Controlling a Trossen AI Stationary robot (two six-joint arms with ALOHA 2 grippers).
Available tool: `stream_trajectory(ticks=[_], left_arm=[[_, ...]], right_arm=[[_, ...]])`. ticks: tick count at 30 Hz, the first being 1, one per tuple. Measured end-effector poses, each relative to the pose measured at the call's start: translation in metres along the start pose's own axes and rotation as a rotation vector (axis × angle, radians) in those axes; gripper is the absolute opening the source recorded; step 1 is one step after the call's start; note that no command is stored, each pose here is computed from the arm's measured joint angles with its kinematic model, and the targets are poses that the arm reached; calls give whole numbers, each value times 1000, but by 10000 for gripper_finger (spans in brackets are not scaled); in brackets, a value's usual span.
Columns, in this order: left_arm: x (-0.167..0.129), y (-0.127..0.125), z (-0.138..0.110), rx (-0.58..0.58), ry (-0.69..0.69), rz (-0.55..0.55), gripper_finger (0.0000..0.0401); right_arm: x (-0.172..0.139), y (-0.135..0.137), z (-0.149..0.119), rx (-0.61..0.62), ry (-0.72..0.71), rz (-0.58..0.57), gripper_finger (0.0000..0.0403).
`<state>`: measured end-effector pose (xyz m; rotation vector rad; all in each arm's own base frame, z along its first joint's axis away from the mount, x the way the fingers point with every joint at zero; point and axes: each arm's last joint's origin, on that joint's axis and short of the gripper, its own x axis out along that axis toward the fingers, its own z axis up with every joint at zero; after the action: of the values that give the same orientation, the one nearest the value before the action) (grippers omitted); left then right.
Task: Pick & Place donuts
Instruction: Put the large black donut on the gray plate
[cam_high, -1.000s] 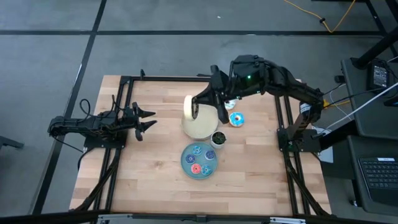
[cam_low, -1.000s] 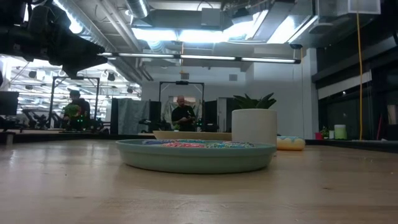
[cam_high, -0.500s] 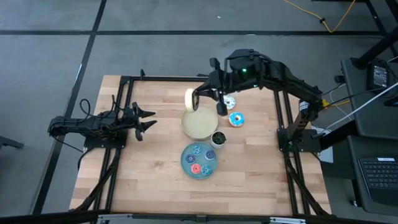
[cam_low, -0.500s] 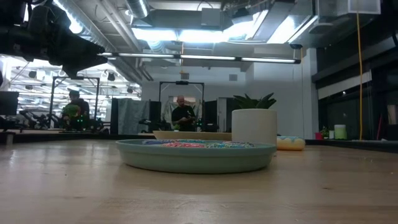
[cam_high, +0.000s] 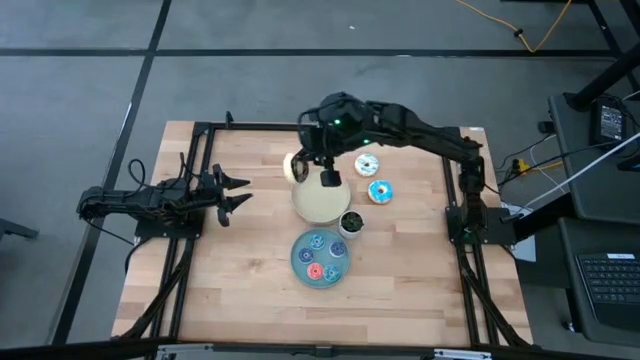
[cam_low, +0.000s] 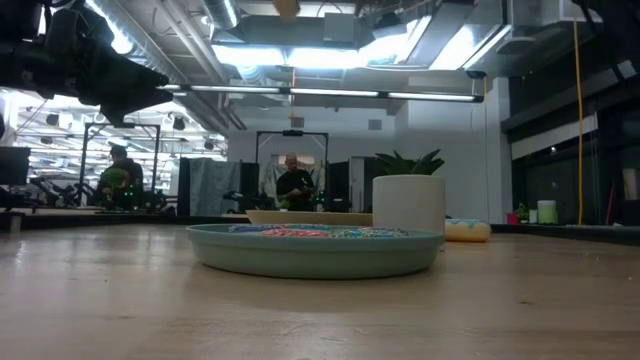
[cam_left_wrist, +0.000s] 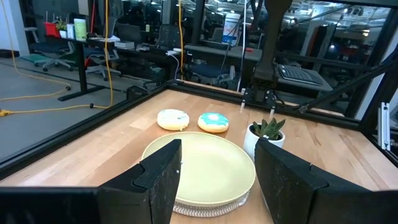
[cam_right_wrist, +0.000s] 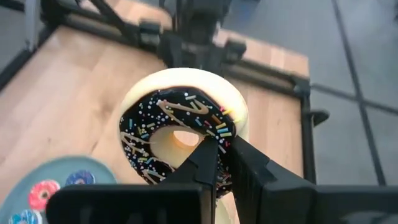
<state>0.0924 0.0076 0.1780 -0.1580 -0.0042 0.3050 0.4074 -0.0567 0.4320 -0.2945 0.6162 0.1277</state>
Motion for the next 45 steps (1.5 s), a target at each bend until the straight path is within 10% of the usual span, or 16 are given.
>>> stream_trajectory(ticks=[45], left_arm=[[0, 0, 0, 0, 0, 0, 196]], right_arm=[[182, -1, -145, 187, 736, 297, 35]])
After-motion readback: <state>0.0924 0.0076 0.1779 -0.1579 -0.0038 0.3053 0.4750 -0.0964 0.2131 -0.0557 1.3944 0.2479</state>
